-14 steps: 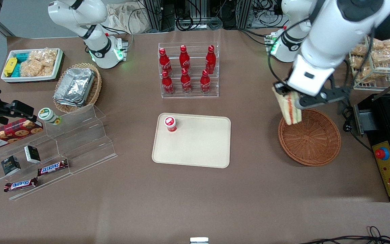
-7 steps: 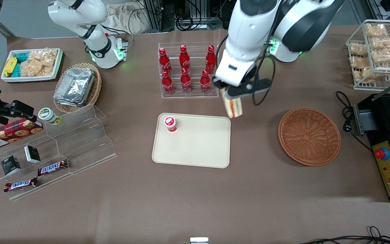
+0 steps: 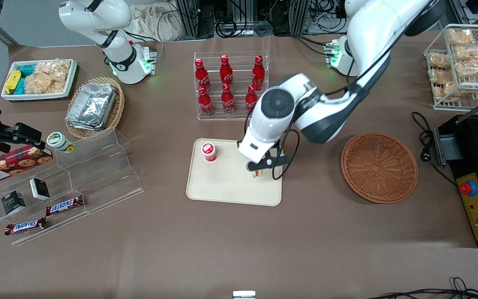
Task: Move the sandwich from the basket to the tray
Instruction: 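Carry the sandwich over the cream tray and lower it onto the tray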
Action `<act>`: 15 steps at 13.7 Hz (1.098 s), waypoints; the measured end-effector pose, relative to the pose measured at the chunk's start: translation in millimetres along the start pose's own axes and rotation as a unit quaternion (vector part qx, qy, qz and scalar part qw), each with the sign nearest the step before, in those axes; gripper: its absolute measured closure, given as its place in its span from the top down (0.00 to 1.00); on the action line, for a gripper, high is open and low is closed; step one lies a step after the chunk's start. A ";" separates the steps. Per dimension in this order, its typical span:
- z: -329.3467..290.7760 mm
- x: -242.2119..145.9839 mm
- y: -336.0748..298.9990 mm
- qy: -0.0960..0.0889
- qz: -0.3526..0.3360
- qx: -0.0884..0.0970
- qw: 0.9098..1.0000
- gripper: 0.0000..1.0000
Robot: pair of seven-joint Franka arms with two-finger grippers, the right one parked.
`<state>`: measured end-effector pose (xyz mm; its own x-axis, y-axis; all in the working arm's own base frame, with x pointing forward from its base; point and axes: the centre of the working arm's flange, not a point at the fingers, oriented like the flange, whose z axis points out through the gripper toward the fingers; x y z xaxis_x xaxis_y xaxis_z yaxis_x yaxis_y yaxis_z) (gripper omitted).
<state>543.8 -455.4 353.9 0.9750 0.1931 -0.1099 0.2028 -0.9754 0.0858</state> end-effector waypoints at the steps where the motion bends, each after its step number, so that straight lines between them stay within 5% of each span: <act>1: 22.7 6.4 -3.3 -0.005 0.003 0.011 1.000 0.25; 4: 78.1 23.6 -17.1 -0.009 0.009 0.045 0.999 0.25; 9: 120.9 37.2 -27.0 -0.008 0.007 0.055 0.998 0.28; 12: 111.6 39.7 -22.2 0.001 -0.008 0.049 0.999 0.56; 15: 52.6 44.5 -17.5 0.042 -0.076 0.041 0.995 0.87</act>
<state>579.0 -435.3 295.4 0.9387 0.3434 -0.0315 0.3434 -0.9392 -0.0067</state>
